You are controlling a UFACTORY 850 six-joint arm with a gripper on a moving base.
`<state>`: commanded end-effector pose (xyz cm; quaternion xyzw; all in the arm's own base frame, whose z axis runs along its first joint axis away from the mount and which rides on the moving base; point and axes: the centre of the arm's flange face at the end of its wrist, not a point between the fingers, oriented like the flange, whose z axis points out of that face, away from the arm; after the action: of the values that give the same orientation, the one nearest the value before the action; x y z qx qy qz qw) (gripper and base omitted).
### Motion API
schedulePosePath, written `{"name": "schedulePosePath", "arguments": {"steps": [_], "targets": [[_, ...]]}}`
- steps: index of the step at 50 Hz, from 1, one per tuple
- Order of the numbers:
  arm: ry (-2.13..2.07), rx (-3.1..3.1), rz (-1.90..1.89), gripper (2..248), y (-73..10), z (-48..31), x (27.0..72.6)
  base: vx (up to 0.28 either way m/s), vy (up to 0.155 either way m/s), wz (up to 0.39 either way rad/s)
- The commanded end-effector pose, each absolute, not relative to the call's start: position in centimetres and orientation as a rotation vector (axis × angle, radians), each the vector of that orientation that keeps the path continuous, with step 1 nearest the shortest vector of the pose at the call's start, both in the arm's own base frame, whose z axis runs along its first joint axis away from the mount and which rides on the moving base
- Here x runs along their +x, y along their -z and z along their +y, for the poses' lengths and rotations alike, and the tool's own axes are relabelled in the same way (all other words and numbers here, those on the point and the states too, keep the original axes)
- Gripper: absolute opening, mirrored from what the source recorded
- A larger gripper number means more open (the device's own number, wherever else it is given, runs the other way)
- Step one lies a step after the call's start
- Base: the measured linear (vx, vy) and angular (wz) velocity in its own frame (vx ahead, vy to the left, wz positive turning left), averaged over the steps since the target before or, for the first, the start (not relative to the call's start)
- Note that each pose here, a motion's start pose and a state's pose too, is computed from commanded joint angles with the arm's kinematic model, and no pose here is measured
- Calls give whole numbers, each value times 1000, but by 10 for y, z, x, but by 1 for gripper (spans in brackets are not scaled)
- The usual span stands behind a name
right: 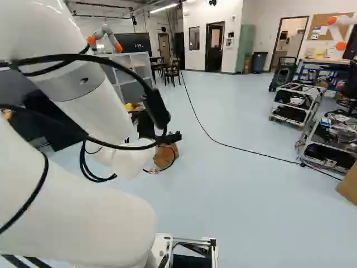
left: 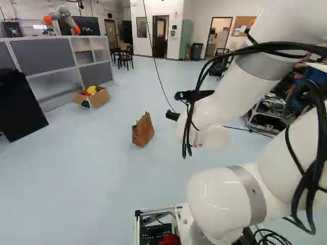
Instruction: Pick up the grocery bag from the ground
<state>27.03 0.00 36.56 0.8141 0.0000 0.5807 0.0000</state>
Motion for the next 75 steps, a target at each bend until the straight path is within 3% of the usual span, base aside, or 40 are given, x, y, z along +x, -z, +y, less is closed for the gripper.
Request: {"name": "schedulePosePath", "arguments": {"steps": [75], "targets": [[-1824,2558,0,247,-366,0,270,1,0,0]]}}
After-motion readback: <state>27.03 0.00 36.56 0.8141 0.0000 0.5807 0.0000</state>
